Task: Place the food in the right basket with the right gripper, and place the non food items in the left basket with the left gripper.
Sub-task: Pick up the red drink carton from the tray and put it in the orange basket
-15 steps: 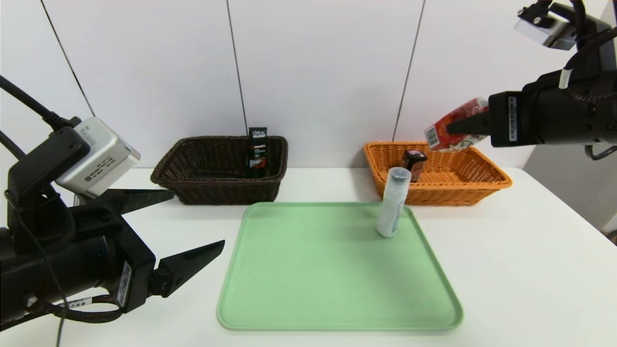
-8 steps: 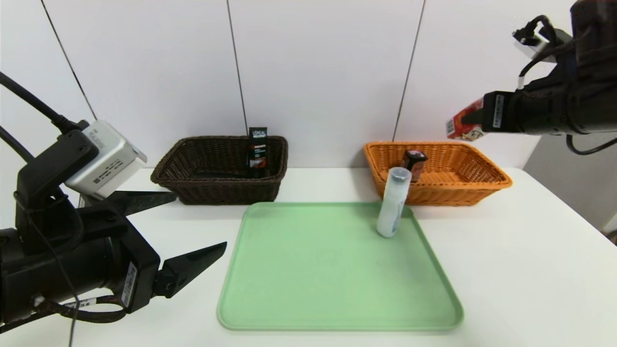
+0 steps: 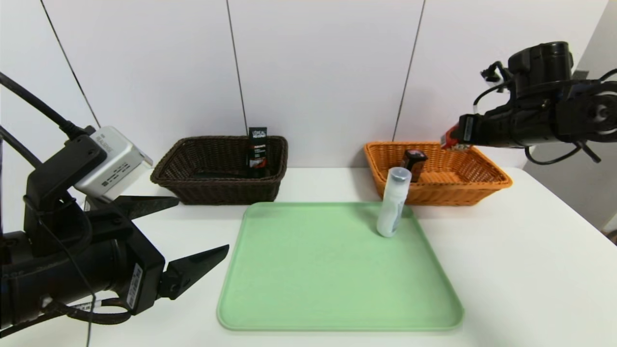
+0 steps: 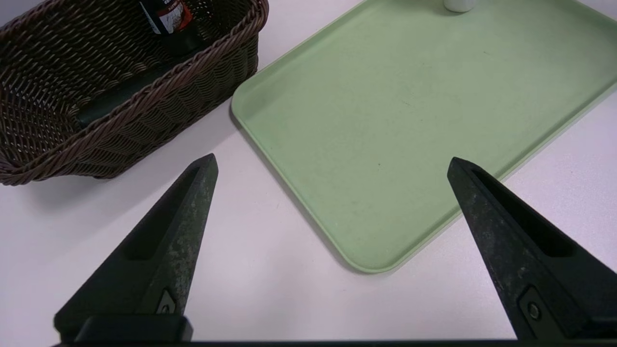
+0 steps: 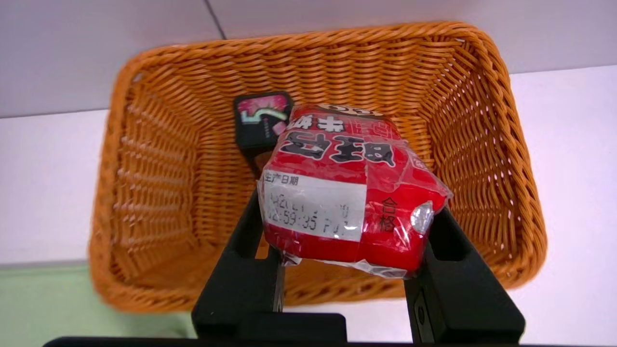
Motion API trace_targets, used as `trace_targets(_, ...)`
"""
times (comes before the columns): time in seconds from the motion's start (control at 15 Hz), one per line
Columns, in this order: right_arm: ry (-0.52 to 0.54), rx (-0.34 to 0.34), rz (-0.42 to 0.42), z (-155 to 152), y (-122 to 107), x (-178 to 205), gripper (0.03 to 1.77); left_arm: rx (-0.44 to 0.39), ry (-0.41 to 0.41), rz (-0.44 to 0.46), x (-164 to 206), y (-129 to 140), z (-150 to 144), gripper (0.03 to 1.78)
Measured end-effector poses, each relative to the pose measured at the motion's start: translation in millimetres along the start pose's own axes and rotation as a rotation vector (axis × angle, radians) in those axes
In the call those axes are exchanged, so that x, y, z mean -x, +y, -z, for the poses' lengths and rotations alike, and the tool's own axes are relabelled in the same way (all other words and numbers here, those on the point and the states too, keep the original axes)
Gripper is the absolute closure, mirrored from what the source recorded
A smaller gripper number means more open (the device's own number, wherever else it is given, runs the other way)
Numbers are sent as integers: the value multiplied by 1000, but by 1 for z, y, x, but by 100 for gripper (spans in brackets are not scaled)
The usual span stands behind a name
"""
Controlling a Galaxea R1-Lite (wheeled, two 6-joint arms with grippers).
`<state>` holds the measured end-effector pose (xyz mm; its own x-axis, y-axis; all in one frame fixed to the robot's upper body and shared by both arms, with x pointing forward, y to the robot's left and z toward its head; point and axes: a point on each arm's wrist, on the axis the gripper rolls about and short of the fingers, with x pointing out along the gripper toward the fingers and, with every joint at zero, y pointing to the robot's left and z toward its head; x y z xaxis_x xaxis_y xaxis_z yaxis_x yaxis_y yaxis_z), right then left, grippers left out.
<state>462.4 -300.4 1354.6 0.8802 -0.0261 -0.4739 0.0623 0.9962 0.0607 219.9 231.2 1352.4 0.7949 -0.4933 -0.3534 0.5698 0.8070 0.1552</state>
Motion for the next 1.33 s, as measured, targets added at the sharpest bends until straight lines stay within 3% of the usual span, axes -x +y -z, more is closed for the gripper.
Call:
trace_targets(0.47, 62, 1, 31, 11, -2, -74, 114, -2, 17, 0, -3, -1, 2, 12)
trace_targets(0.73, 86, 3, 44, 17, -7, -92, 114, -1, 26, 0, -5, -1, 4, 12)
trace_targets(1.07, 95, 1, 51, 19, -11, -96, 68, 15, 30, 0, -6, -1, 5, 12)
trace_targets(1.33, 121, 1, 38, 14, -11, -83, 44, 16, 24, -1, -6, -1, 4, 12)
